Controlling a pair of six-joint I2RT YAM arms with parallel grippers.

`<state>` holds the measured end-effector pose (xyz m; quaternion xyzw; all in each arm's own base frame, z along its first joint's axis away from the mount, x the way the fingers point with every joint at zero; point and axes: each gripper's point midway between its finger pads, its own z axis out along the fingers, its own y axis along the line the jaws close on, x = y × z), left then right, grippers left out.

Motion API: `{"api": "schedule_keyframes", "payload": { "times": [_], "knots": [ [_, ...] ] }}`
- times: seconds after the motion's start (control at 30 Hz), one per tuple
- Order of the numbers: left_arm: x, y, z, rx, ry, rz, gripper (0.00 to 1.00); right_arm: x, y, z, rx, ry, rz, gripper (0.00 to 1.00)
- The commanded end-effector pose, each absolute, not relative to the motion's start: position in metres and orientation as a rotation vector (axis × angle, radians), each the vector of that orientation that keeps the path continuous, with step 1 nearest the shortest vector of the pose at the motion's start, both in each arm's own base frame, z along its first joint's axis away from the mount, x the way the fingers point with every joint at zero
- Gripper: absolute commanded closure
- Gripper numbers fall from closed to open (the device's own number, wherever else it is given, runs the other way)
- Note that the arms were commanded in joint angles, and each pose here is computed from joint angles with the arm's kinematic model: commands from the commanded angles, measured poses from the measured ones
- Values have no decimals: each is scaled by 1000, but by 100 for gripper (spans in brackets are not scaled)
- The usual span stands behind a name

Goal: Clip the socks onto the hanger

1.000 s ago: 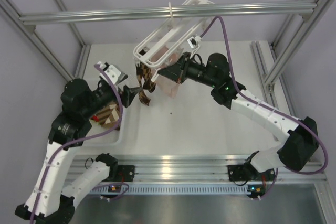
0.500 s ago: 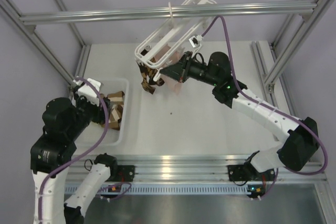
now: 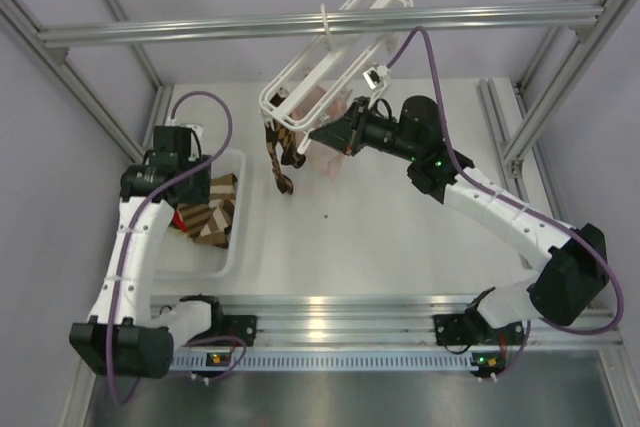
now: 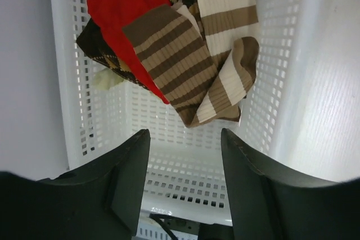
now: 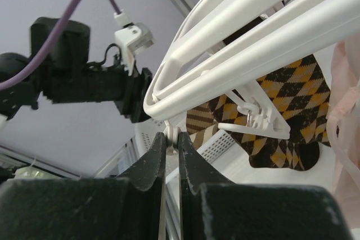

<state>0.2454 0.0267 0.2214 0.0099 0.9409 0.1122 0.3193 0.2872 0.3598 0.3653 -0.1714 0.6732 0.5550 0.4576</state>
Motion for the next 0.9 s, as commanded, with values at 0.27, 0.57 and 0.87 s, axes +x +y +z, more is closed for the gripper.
{"api": "schedule_keyframes", "payload": {
  "times": [0.27, 0.57, 0.87],
  "knots": [
    [263, 23, 154, 406, 2632, -203, 50, 293, 354, 392, -447, 1581, 1378, 100],
    [263, 15, 108, 387, 2698, -300, 43, 295, 353, 385, -437, 1599, 1377, 100],
    [273, 21, 80, 357, 2729, -236, 54, 299, 353, 382, -429, 1607, 1380, 100]
  ]
}}
